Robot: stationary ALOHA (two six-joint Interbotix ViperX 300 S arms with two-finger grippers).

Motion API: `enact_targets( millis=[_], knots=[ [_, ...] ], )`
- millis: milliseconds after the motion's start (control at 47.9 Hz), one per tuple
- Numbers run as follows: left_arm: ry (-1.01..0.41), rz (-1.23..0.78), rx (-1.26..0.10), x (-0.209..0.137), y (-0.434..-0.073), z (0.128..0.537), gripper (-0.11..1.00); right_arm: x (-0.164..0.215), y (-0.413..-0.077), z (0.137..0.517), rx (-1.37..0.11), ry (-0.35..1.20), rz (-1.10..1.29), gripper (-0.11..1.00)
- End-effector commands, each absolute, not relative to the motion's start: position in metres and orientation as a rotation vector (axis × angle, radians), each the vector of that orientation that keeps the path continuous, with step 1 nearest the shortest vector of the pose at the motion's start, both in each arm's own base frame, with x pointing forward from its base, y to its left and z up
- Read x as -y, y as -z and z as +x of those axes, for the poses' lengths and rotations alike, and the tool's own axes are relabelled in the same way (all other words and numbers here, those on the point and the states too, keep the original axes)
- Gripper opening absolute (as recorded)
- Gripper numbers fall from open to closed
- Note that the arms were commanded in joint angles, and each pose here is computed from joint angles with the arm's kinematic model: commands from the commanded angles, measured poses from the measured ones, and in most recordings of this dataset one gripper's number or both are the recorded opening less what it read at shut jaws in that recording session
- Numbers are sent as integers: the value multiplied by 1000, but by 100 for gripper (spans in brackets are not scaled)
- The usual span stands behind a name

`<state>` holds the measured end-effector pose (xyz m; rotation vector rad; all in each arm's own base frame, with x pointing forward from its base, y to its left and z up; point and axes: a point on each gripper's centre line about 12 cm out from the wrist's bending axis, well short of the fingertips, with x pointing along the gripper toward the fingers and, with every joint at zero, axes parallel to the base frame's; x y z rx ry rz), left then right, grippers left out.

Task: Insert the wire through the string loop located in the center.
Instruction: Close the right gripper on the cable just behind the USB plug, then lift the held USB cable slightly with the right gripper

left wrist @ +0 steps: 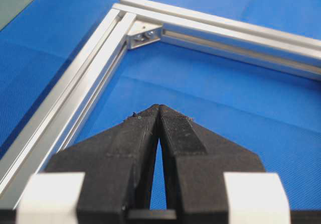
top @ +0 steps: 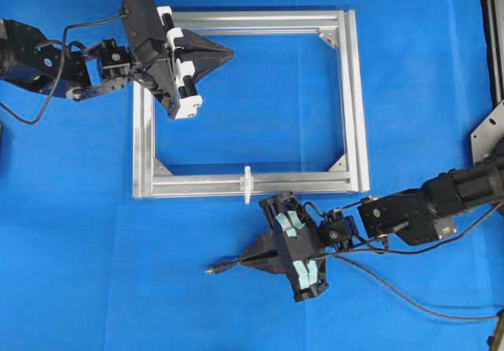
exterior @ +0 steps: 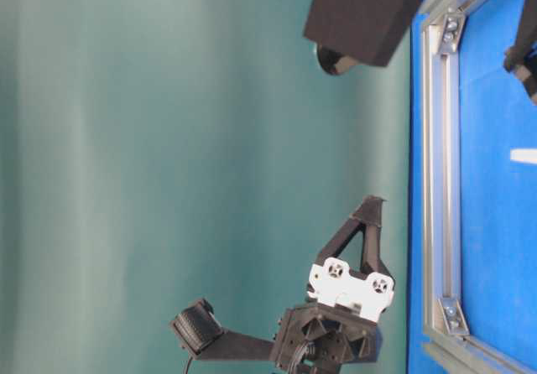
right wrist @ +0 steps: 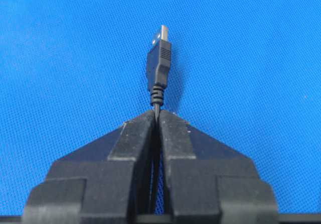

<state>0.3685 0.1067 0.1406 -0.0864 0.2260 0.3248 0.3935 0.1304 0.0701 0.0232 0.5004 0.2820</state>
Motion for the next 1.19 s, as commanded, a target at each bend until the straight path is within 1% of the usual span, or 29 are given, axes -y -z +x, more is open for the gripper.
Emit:
enact_targets(
  millis=[0,125,230,627,898,1003,1170],
  knots=[
    [-319,-80,-187,-106,-154,370,0,-133,-80,396,-473,-288,28,-3],
    [-319,-80,-188,-106,-154,370,0,-134,-84,396,-466,-289,30,-3],
    [-319,-80,-188,-106,-154,371,0,-135,-93,396,-460,-292,31,-3],
    [-319,-80,-185,-106,-155,371,0,-133,-146,389,-476,-295,25,-3],
    [-319,-80,-185,-106,-155,372,0,-131,-173,385,-465,-299,20,-3],
    [-319,-80,-185,-106,-155,372,0,-132,-180,385,-467,-300,15,-3],
    [-318,-79,-187,-106,-155,371,0,-131,-180,385,-469,-302,9,-3]
  ],
)
